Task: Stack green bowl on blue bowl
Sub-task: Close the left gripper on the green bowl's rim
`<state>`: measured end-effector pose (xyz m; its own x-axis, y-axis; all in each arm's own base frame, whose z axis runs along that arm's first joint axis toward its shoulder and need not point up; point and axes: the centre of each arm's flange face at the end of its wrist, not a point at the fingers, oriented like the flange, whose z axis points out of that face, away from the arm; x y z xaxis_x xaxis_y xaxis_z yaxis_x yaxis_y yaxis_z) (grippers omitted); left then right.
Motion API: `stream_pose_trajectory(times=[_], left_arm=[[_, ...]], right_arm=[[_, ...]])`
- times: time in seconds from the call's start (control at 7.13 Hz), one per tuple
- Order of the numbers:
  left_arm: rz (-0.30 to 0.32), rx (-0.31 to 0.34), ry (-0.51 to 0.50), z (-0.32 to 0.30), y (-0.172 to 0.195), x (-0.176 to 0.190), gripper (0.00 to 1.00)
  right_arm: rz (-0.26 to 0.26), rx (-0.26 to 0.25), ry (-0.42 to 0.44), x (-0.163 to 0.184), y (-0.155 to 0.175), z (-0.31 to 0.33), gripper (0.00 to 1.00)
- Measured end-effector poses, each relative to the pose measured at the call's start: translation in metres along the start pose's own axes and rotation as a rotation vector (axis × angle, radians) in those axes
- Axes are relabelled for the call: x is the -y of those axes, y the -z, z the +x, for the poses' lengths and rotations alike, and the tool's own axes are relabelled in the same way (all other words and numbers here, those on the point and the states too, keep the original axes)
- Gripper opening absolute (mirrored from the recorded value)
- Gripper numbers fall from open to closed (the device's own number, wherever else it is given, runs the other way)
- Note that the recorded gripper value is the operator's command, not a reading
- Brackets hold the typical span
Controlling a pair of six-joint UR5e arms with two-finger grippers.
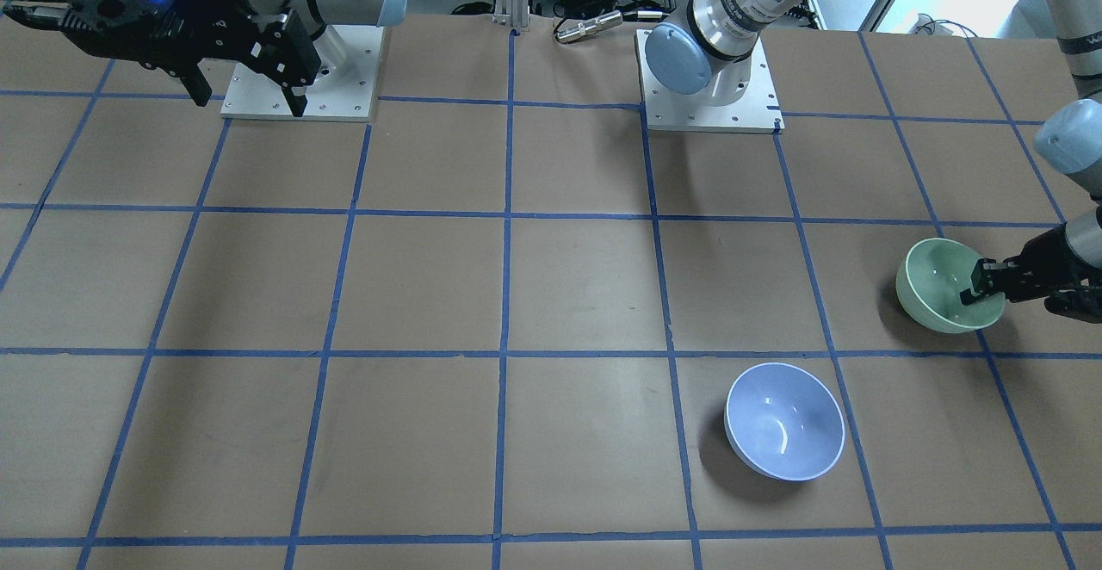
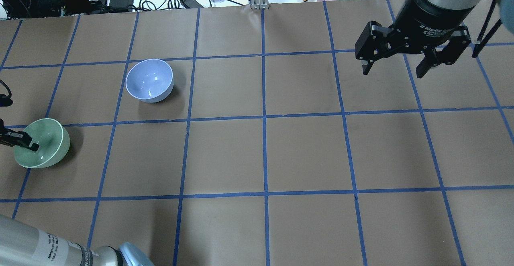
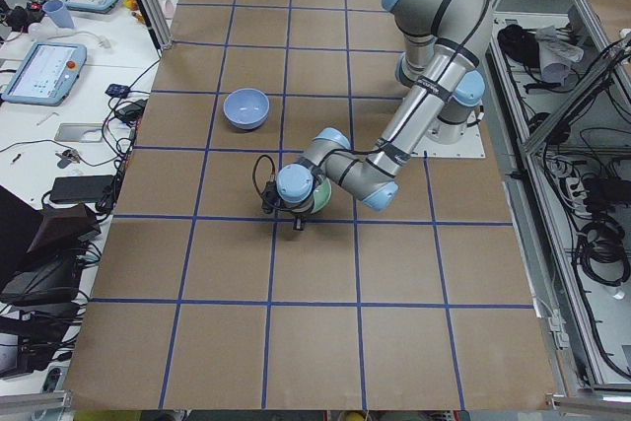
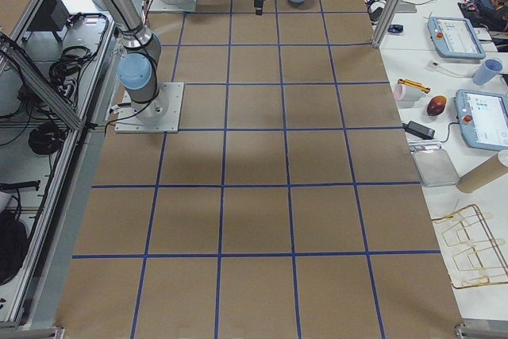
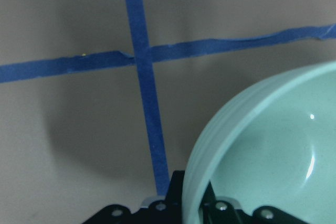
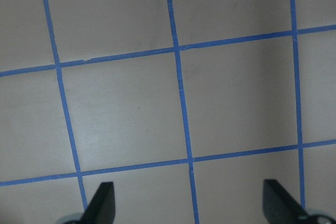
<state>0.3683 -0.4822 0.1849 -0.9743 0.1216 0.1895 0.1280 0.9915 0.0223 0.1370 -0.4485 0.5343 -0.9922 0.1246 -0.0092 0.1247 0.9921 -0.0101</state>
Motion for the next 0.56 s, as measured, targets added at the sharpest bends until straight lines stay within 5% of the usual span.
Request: stream_pose_trajectory(times=[0.56], left_arm=[[0.018, -0.013, 0.035, 0.006, 0.012, 0.001, 0.00]], right_arm=[[-0.002, 0.000, 0.000, 0.000, 0.000, 0.000, 1.00]])
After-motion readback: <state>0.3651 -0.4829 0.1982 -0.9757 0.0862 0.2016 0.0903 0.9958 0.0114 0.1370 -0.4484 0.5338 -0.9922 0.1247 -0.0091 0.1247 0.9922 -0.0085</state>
